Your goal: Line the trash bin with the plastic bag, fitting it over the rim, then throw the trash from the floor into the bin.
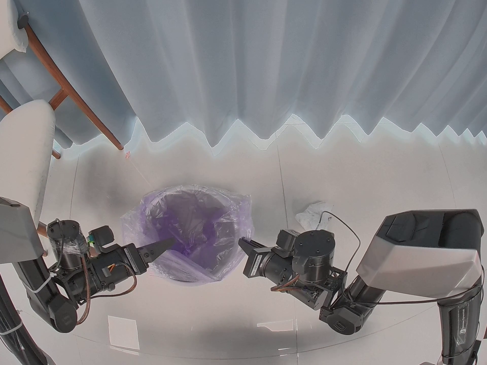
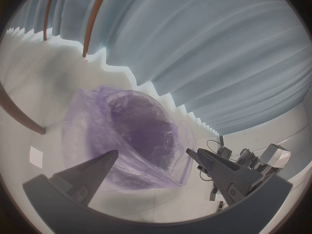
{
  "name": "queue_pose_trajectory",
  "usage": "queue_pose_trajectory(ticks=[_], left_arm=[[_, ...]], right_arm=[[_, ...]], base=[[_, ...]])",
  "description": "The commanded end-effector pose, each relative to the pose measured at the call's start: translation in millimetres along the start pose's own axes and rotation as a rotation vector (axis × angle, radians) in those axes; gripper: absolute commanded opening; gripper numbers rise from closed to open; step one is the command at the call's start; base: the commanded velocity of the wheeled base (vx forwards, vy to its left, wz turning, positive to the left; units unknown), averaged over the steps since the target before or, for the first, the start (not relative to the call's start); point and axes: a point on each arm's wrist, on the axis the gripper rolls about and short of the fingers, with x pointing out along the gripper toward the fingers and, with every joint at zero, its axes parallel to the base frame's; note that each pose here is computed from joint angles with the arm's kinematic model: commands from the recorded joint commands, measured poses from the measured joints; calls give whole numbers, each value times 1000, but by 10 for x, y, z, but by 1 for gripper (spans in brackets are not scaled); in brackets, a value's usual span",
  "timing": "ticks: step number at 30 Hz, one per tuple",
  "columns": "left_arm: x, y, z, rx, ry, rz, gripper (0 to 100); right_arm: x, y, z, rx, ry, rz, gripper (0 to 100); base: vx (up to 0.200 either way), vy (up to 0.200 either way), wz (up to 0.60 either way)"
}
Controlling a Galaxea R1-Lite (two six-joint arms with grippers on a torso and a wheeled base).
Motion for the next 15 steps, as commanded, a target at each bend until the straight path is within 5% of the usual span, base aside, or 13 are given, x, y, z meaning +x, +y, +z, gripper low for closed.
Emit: queue_pose_trajectory(ticks=[1, 9, 15], left_arm=[[173, -19, -80, -3, 39, -14, 100], [228, 73, -141, -31, 75, 70, 100], [-17, -7, -29, -20, -5, 89, 100]], right_arm=[[-24, -28, -65, -8, 17, -7, 0], [-16, -31, -73, -51, 2, 1, 0], [-33, -41, -87, -52, -3, 2, 0]], base=[[0, 0, 0], [0, 0, 0], [0, 0, 0]])
